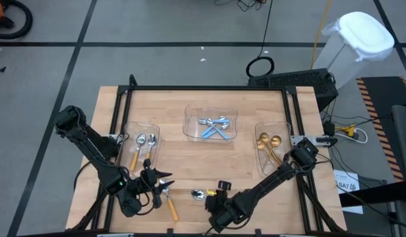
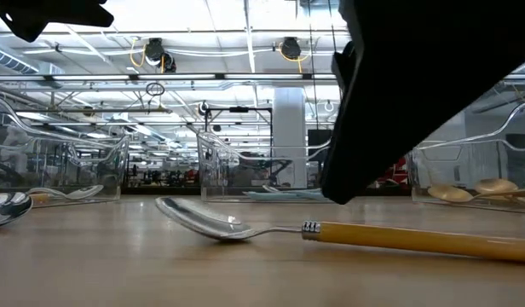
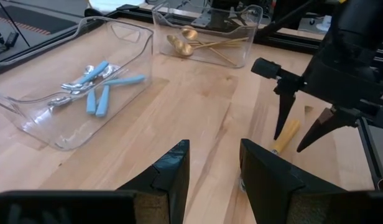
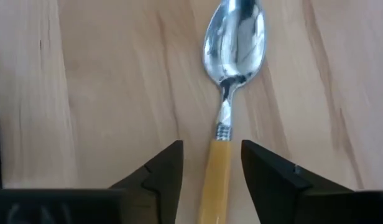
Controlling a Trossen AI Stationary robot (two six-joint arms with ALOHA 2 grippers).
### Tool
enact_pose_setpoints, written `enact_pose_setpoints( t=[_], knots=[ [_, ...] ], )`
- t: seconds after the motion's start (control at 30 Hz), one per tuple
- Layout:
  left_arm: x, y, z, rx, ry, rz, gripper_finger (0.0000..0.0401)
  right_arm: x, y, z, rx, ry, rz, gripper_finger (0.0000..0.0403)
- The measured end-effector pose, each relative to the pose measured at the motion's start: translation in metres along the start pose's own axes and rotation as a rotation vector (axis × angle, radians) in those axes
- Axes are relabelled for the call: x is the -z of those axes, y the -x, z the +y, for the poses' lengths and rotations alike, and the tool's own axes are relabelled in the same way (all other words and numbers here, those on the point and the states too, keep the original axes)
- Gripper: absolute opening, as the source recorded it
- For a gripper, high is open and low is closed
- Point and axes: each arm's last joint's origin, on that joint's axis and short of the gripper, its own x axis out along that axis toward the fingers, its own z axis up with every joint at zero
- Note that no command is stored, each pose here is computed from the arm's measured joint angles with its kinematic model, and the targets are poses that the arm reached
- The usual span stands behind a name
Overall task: Sort silverware by color (type)
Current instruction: Put the yellow spoon into the left transparent bin
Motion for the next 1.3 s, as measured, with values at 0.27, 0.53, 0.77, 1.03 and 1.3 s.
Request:
enact_pose_setpoints(
  t=[0.27, 0.53, 0.77, 1.03, 1.3],
  knots=[
    [0.0, 0.0, 0.0, 0.001, 0.004, -0.001, 0.0141, 0.0, -0.025, -0.005, -0.007, 0.012, 0.065, 0.0161],
    [0.0, 0.0, 0.0, 0.001, 0.0, -0.001, 0.0141, -0.003, -0.032, -0.009, -0.042, -0.042, 0.108, 0.0081],
    [0.0, 0.0, 0.0, 0.001, -0.003, -0.001, 0.0141, -0.007, -0.035, -0.014, -0.025, -0.055, 0.099, 0.0037],
    [0.0, 0.0, 0.0, 0.001, -0.003, -0.001, 0.0141, -0.014, -0.022, -0.019, 0.01, -0.019, 0.027, 0.0037],
    [0.0, 0.0, 0.0, 0.001, -0.001, -0.002, 0.0141, -0.023, 0.015, -0.017, 0.124, 0.017, -0.183, 0.0037]
  ],
)
